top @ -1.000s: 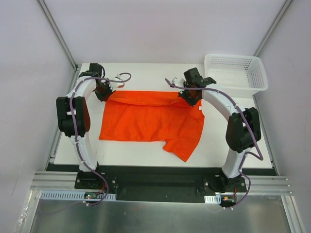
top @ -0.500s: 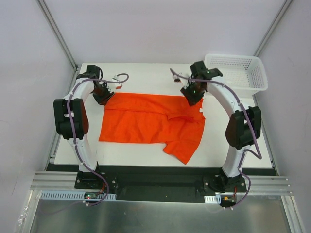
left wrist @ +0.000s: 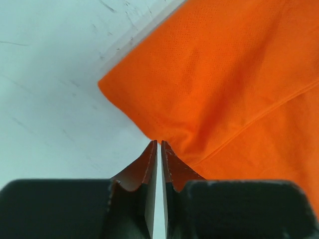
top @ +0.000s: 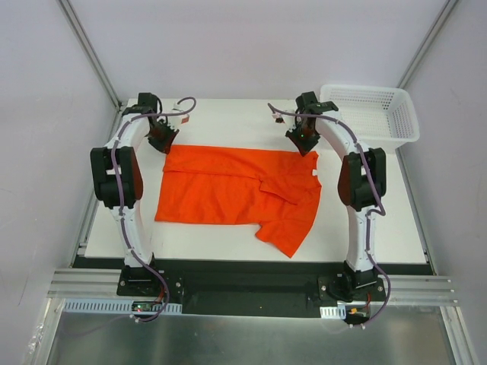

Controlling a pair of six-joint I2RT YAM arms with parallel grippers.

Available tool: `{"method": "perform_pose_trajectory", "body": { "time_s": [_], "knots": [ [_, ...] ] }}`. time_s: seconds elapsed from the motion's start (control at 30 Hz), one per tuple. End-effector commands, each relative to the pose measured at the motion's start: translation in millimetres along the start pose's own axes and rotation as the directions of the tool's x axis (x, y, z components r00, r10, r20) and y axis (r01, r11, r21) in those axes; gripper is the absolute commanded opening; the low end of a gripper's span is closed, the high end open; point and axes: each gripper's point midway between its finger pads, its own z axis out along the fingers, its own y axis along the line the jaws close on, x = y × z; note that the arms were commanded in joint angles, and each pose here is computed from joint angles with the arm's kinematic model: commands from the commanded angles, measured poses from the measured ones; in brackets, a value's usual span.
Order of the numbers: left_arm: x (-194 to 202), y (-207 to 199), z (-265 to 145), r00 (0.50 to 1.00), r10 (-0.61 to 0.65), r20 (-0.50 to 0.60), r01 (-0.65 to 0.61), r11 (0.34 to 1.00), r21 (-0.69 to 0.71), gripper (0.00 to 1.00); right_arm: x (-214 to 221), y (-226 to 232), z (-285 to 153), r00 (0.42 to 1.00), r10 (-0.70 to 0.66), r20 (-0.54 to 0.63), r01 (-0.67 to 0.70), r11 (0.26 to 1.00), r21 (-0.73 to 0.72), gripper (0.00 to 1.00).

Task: Roll the t-shirts
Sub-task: Fold the T-shirt at the center of the board.

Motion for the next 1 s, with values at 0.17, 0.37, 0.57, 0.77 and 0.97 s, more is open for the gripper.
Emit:
{"method": "perform_pose_trajectory", "body": {
  "time_s": [0.17,0.37,0.57,0.77,0.97],
  "knots": [
    [13,-9,29,0.991,-0.098,-0.089,0.102,0.994,0.046,0.02,24,-17,15,0.993,-0.022,-0.114,0.031,0.997,0.071,0.09],
    [30,0,43,0.977,-0.133,-0.165,0.135,0.991,0.000,0.00,33,-23,37,0.982,-0.053,-0.179,0.067,0.995,0.075,0.09],
    [41,10,47,0.961,-0.178,-0.214,0.168,0.984,-0.064,0.00,20,-45,54,0.976,-0.086,-0.200,0.114,0.985,0.131,0.07],
    [43,28,51,0.946,-0.242,-0.218,0.218,0.968,-0.126,0.00,-10,-81,70,0.980,-0.145,-0.138,0.177,0.948,0.264,0.04],
    [13,50,42,0.958,-0.256,-0.132,0.232,0.958,-0.169,0.00,-47,-96,51,0.986,-0.166,-0.027,0.165,0.930,0.328,0.04]
  ]
}}
